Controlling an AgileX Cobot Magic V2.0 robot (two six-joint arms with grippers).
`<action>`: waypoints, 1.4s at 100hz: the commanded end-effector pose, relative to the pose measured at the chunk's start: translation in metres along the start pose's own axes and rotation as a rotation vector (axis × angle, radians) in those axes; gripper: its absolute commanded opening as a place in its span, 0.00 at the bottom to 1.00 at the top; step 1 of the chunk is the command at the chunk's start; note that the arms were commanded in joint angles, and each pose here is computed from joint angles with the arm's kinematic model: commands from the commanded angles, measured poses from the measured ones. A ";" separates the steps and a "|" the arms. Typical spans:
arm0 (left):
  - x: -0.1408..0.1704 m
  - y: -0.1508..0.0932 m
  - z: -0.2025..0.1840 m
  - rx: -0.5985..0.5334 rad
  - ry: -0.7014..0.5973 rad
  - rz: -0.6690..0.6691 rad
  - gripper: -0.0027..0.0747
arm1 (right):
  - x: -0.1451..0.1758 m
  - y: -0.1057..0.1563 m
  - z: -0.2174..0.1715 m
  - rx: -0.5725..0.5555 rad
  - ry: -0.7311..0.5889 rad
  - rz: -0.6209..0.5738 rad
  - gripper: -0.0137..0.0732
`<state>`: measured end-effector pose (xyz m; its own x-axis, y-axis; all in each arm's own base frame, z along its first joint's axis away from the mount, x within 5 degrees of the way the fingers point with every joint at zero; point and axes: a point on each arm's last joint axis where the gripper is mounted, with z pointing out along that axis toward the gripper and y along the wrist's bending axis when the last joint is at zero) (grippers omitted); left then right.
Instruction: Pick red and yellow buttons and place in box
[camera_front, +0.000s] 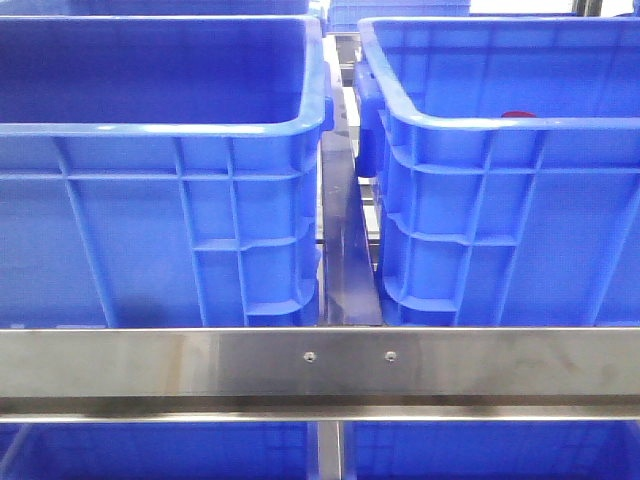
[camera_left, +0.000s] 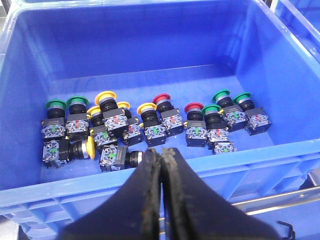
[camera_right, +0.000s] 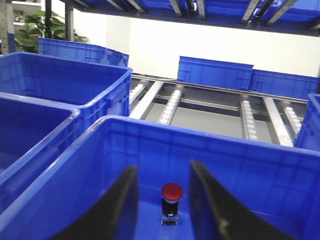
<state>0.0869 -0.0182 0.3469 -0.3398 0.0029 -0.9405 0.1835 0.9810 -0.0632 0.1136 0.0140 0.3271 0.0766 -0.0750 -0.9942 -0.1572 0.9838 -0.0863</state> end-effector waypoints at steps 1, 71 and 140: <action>-0.013 -0.001 -0.003 0.005 -0.093 -0.013 0.01 | -0.009 0.002 0.000 -0.029 -0.050 0.093 0.27; -0.015 0.000 0.002 0.001 -0.095 -0.007 0.69 | -0.009 0.002 0.000 -0.031 -0.049 0.093 0.08; -0.081 0.017 0.144 -0.093 0.097 -0.124 0.72 | -0.010 0.005 0.000 -0.057 -0.059 0.092 0.08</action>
<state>0.2289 -0.0329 0.3575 -0.5125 -0.0637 -0.8563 0.0734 0.9903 -0.1176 0.1131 0.0172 0.3239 0.0768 -0.0734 -0.9943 -0.1918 0.9776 -0.0869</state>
